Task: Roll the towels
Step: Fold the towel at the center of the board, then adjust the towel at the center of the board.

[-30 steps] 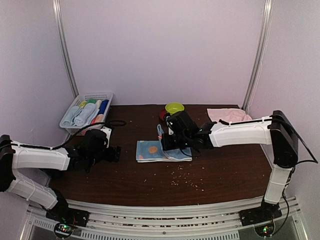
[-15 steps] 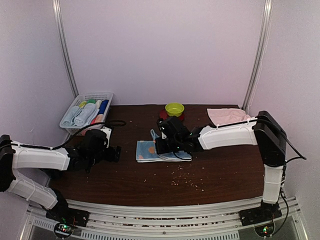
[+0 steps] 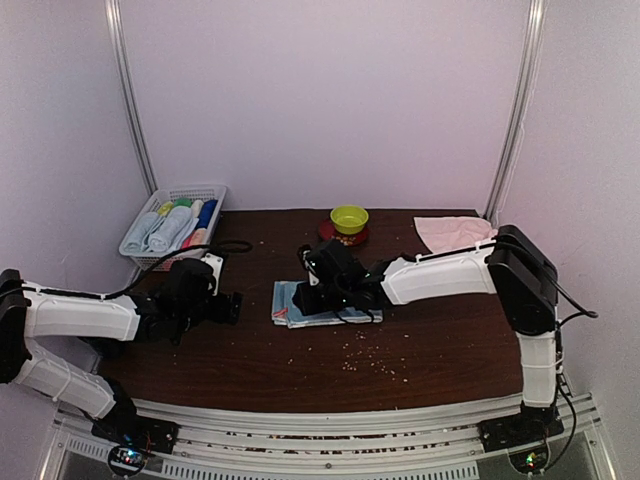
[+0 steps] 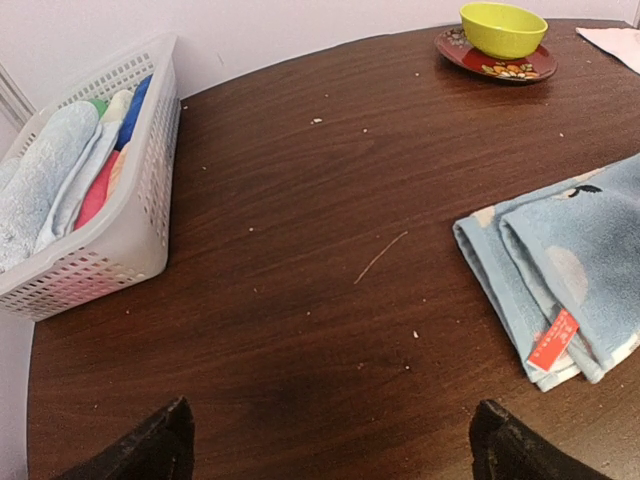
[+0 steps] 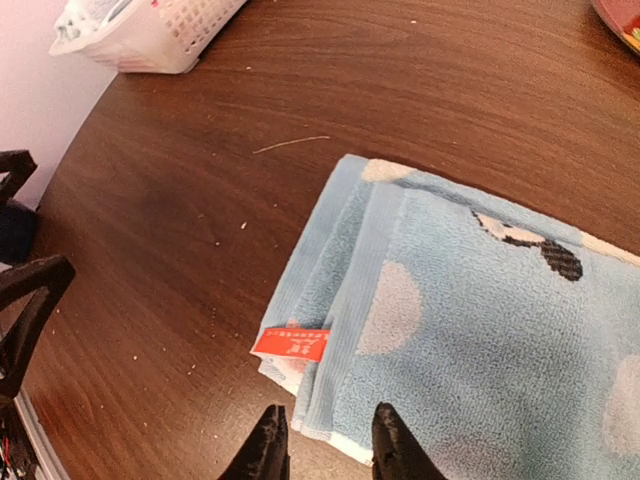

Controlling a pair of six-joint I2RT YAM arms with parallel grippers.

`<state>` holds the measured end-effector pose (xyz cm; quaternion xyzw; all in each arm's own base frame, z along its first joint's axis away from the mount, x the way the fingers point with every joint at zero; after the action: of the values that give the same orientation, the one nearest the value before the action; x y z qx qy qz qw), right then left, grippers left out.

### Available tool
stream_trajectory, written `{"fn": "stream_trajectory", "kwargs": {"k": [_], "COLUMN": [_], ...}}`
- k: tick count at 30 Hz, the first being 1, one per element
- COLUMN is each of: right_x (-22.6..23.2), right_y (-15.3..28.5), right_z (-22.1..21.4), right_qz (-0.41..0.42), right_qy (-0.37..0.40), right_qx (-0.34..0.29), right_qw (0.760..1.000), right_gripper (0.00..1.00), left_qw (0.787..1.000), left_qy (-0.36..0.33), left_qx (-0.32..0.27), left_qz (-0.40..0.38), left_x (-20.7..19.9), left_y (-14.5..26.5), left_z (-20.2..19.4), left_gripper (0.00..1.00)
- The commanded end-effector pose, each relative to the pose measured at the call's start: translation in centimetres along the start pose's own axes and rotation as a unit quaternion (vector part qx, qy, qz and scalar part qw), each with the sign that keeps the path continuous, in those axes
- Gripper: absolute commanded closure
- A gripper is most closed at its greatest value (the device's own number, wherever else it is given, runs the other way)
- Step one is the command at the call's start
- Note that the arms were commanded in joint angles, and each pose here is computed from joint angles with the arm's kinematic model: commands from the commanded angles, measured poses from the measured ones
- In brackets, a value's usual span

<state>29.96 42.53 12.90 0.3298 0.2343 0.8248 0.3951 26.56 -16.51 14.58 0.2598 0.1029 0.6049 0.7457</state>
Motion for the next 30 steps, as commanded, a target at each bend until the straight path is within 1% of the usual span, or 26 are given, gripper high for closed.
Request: {"fn": "stream_trajectory", "kwargs": {"k": [1, 6, 9, 13, 16, 19, 22, 26, 30], "right_x": [2.3, 3.0, 1.4, -3.0, -6.8, -10.0, -12.1, -13.2, -13.5], "right_y": [0.1, 1.4, 2.4, 4.3, 6.1, 8.3, 9.5, 10.3, 10.6], "right_z": [1.3, 1.9, 2.1, 2.0, 1.7, 1.8, 1.5, 1.1, 0.9], "right_qz": [0.056, 0.086, 0.055, -0.009, -0.043, -0.072, -0.096, -0.109, -0.115], "right_qy": [0.009, 0.014, 0.016, 0.004, -0.026, -0.047, -0.060, -0.065, -0.064], "right_qx": [-0.016, -0.027, -0.034, -0.041, -0.049, -0.065, -0.069, -0.072, -0.073], "right_qw": [0.998, 0.996, 0.998, 0.999, 0.998, 0.994, 0.991, 0.989, 0.989], "right_gripper": [0.68, 0.61, 0.59, 0.52, 0.50, 0.45, 0.43, 0.42, 0.41], "left_qw": [1.000, 1.000, 1.000, 0.993, 0.984, 0.970, 0.953, 0.939, 0.914], "left_qy": [-0.004, -0.006, -0.005, 0.007, 0.030, 0.064, 0.099, 0.146, 0.191], "left_qx": [-0.006, -0.004, -0.011, -0.046, -0.054, -0.039, -0.040, -0.028, -0.020], "left_qz": [0.003, 0.000, -0.021, -0.107, -0.169, -0.231, -0.284, -0.310, -0.357], "left_x": [-0.1, -0.3, -0.7, -2.5, -4.0, -6.1, -7.7, -8.3, -8.6], "left_y": [-0.1, -0.2, -0.2, 0.3, 0.2, -0.5, -0.9, -2.7, -4.6], "left_z": [0.1, 0.1, 0.3, 0.9, 1.1, 1.7, 3.4, 5.0, 5.9], "left_gripper": [0.02, 0.02, 0.02, 0.02, 0.03, 0.06, 0.07, 0.06, 0.07]}}
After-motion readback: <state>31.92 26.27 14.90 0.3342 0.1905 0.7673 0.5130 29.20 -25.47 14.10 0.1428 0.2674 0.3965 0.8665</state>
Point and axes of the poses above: each gripper's point midway between its finger pads, its own y axis back along the fingers, its own x axis along the line the jaws close on, z = x × y, the point moved 6 cm from there along y, back along the fingers, and after that the axes turned 1 degree about -y, right-handed, at the moved point
